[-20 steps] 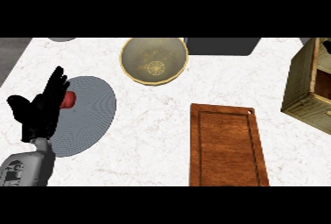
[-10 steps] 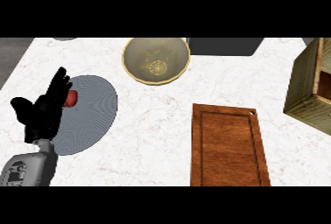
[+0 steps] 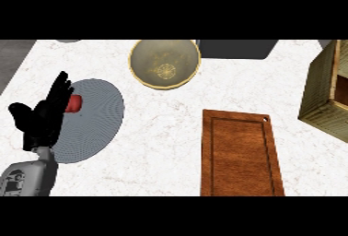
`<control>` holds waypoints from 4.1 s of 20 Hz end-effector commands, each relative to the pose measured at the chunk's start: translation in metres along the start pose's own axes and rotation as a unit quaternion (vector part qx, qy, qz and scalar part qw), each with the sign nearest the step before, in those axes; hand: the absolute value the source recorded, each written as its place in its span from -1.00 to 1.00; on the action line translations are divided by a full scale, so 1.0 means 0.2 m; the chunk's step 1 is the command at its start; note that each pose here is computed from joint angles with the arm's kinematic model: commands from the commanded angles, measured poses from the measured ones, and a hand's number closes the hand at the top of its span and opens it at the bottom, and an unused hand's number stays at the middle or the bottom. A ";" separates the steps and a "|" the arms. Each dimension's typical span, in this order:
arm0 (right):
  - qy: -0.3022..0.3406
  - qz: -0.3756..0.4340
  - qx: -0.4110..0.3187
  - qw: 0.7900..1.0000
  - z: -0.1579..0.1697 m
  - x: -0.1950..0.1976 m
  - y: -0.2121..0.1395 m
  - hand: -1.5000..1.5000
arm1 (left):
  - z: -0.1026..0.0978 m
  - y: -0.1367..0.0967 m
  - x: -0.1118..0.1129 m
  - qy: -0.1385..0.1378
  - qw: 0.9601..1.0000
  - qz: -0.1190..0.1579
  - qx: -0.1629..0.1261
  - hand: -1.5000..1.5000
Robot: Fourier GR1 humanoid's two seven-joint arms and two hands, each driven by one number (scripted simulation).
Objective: Pick the lemon from the cutting board and place it in the basket
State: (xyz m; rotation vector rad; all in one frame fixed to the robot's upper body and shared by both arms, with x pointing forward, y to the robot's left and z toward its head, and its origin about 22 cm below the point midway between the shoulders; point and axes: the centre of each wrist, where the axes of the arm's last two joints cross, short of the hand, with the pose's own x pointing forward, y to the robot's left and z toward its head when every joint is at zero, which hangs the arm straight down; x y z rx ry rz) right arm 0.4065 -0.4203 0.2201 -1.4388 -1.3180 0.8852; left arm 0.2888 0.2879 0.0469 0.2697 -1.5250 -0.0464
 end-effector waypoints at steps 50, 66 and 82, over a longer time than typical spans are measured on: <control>0.124 0.053 0.191 0.972 0.15 -0.23 0.38 -1.00 | -0.04 0.06 0.04 -0.003 1.000 -0.002 0.002 0.00; 0.198 -0.280 -0.003 0.939 0.10 -0.45 -0.07 -1.00 | 0.01 0.01 -0.03 0.009 1.000 0.001 0.006 0.00; 0.227 -0.400 -0.028 0.888 0.65 -1.08 -0.18 -1.00 | 0.00 0.01 -0.02 0.001 1.000 0.001 0.007 0.00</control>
